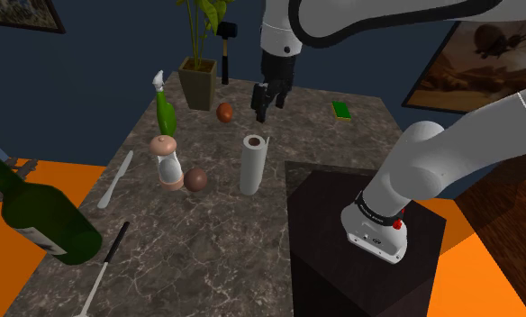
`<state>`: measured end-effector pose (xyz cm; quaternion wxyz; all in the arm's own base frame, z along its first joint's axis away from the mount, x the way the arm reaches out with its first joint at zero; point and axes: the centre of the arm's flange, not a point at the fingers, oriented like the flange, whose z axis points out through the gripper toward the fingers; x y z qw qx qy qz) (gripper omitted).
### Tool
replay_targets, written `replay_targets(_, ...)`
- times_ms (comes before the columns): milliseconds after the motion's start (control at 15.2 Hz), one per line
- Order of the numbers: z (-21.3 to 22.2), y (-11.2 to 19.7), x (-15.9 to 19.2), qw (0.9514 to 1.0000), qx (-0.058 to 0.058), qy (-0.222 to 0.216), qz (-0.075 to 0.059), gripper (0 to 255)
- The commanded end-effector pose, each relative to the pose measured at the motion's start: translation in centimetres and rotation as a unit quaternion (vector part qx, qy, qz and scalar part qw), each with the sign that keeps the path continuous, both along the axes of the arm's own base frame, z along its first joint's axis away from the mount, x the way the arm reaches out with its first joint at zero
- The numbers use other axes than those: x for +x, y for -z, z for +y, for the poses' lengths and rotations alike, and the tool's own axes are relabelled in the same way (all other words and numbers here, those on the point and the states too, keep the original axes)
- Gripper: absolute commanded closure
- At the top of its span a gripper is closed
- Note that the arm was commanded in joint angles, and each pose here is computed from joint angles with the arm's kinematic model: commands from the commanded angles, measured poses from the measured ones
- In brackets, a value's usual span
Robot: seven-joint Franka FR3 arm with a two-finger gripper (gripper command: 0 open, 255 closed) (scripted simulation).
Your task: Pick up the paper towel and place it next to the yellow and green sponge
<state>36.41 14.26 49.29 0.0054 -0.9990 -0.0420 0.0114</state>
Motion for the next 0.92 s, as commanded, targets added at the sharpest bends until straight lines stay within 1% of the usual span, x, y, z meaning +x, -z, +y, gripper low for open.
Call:
replay_targets(0,2.6,1.3,0.5,0.9999,-0.007,-0.008,-0.004,0)
replay_targets(264,7.2,3.8,1.6,0.9995,-0.02,-0.022,-0.01,0)
replay_targets(726,7.1,7.5,1.6,0.9995,-0.02,-0.022,-0.01,0)
replay_targets(858,7.0,7.8,1.6,0.9995,-0.02,-0.022,-0.01,0)
